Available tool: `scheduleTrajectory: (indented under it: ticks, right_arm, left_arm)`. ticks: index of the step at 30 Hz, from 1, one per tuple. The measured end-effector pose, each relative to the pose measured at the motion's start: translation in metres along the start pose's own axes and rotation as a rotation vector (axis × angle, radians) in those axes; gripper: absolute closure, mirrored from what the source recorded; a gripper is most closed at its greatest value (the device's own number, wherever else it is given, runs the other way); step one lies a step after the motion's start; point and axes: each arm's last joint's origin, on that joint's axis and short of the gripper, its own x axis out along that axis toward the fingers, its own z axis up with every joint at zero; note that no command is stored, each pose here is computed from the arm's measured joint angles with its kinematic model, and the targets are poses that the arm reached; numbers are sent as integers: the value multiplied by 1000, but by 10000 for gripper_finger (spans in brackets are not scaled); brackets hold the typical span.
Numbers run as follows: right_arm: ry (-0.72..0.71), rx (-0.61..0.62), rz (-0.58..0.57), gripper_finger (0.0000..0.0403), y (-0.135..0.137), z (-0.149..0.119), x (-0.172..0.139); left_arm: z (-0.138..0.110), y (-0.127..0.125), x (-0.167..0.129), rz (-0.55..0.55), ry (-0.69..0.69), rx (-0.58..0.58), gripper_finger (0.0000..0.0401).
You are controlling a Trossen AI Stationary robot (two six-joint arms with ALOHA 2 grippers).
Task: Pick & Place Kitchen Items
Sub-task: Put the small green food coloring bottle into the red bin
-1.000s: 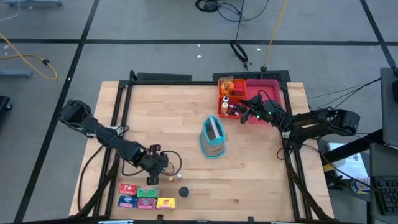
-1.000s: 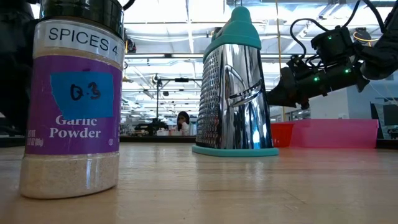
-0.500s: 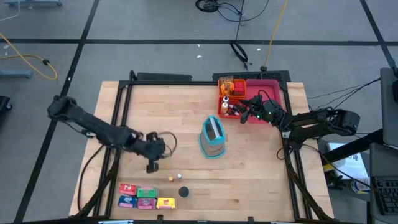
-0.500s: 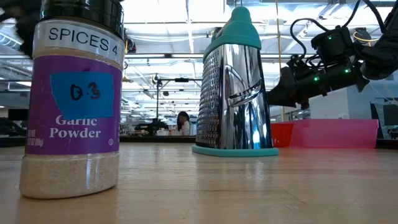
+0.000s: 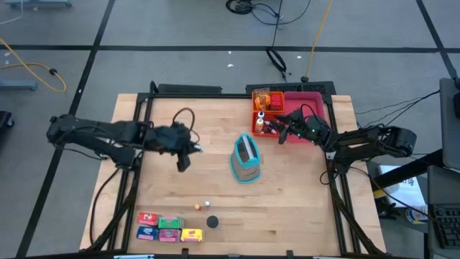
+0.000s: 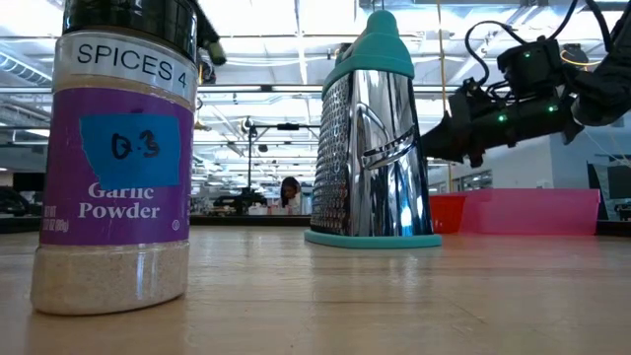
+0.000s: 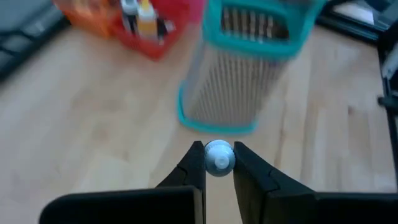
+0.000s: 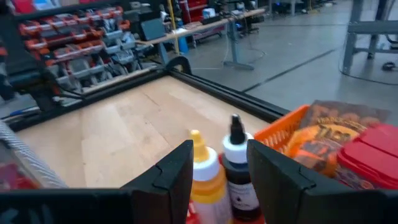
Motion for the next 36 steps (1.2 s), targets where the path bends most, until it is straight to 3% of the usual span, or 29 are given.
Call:
scheduleTrajectory:
  ticks: [5, 10, 20, 25, 36]
  right_arm:
    - [-32, 17, 56, 261, 2, 4, 0]
    - [-58, 21, 73, 261, 5, 6, 0]
    - [-106, -16, 159, 261, 25, 26, 13]
    - [-122, -57, 177, 261, 33, 37, 21]
    - [-139, -140, 180, 261, 41, 57, 34]
  left_arm:
    - [40, 9, -7, 59, -73, 48, 364]
    - [77, 24, 6, 131, -91, 94, 364]
    - [148, 53, 61, 26, -72, 156, 364]
    - [168, 60, 92, 13, -38, 169, 364]
    - [187, 63, 152, 15, -5, 216, 364]
